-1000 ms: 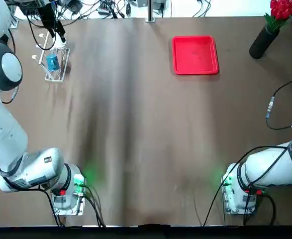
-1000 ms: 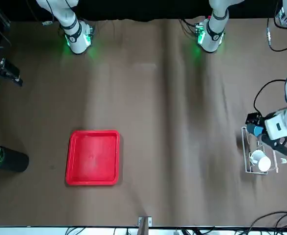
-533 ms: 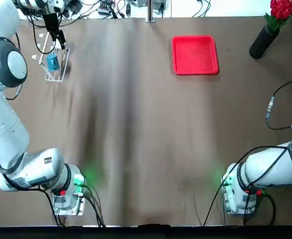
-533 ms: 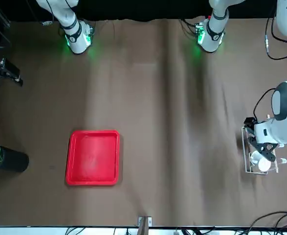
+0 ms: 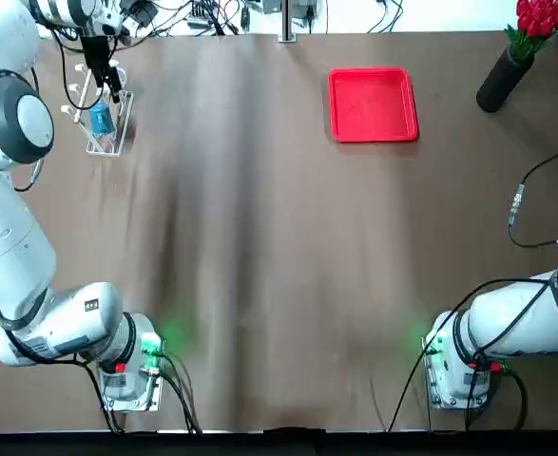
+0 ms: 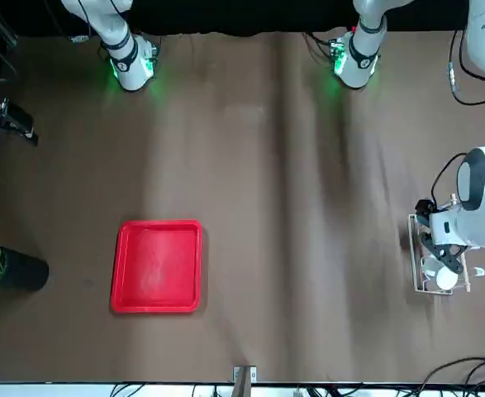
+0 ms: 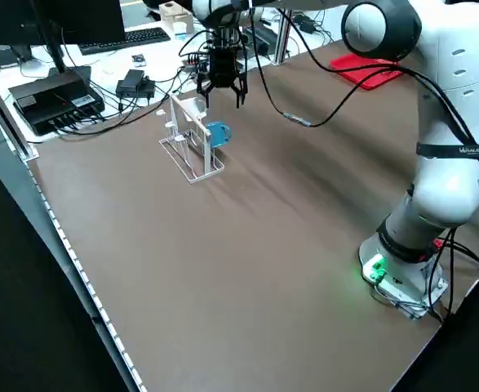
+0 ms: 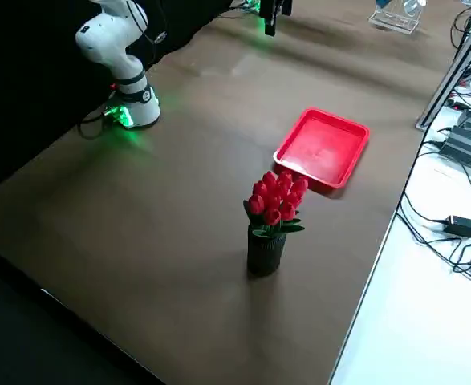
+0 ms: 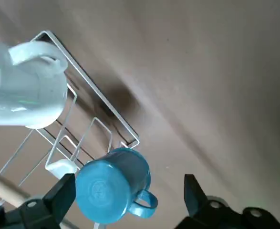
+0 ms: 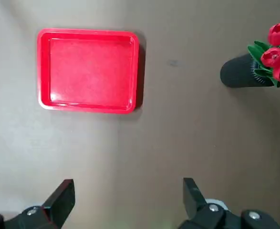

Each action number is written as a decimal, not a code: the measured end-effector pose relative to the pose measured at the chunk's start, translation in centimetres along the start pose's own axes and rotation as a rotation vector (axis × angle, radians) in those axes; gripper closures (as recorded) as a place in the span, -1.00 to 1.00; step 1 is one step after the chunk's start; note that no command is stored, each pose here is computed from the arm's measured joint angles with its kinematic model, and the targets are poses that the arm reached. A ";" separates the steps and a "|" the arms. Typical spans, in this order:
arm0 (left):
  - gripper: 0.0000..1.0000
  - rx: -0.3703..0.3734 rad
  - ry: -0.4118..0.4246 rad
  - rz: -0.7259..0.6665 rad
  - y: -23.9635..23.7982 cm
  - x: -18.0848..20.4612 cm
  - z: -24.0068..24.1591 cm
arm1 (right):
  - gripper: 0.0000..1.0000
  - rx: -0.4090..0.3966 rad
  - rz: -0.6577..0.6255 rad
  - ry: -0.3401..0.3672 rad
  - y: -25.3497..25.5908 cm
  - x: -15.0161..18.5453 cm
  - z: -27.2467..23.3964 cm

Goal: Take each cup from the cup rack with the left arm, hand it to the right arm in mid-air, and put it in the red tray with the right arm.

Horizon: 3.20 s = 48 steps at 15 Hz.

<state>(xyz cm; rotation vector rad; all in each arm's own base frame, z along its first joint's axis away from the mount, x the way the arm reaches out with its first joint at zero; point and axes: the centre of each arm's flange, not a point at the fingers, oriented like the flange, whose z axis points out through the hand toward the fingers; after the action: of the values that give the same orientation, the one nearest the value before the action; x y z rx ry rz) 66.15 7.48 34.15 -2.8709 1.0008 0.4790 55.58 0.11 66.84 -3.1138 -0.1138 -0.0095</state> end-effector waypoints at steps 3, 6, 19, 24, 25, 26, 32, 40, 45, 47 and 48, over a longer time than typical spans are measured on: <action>-1.00 0.005 -0.022 -0.002 -0.6 -0.2 1.0 | -1.00 0.000 -0.002 0.000 -0.1 0.0 0.0; -1.00 -0.014 -0.044 -0.022 -1.9 -1.4 2.2 | -1.00 0.000 0.002 0.000 0.1 0.0 0.0; -1.00 -0.004 -0.119 -0.002 -2.1 -1.5 4.3 | -1.00 0.006 0.002 0.001 0.1 0.0 0.0; -1.00 0.023 -0.149 0.020 -2.0 -1.0 4.8 | -1.00 0.007 0.001 0.001 0.0 0.0 0.0; -1.00 0.023 -0.150 0.023 -1.9 -0.9 4.9 | -1.00 0.007 0.000 0.001 0.0 0.0 0.0; -1.00 0.022 -0.152 0.027 -1.7 -0.7 5.0 | -1.00 0.008 0.000 0.001 0.0 0.0 0.0; -1.00 0.046 -0.187 0.107 -1.8 -0.4 5.6 | -1.00 0.008 -0.003 0.001 -0.2 0.0 0.0; -1.00 0.044 -0.192 0.114 -1.8 -0.3 5.9 | -1.00 0.008 -0.005 0.000 -0.3 0.0 0.0; -1.00 0.042 -0.193 0.115 -1.8 -0.3 5.9 | -1.00 0.008 -0.005 0.000 -0.3 0.0 0.0; -0.94 0.042 -0.194 0.117 -1.7 -0.2 6.0 | -1.00 0.008 -0.005 0.000 -0.3 0.0 0.0; -0.76 0.043 -0.194 0.118 -1.7 -0.2 6.0 | -1.00 0.008 -0.005 0.000 -0.3 0.0 0.0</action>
<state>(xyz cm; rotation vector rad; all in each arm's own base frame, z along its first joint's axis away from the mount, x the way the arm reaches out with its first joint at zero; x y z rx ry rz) 65.44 9.85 28.47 -2.6751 1.1342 0.7189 55.58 0.42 66.84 -3.1053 -0.1210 -0.0099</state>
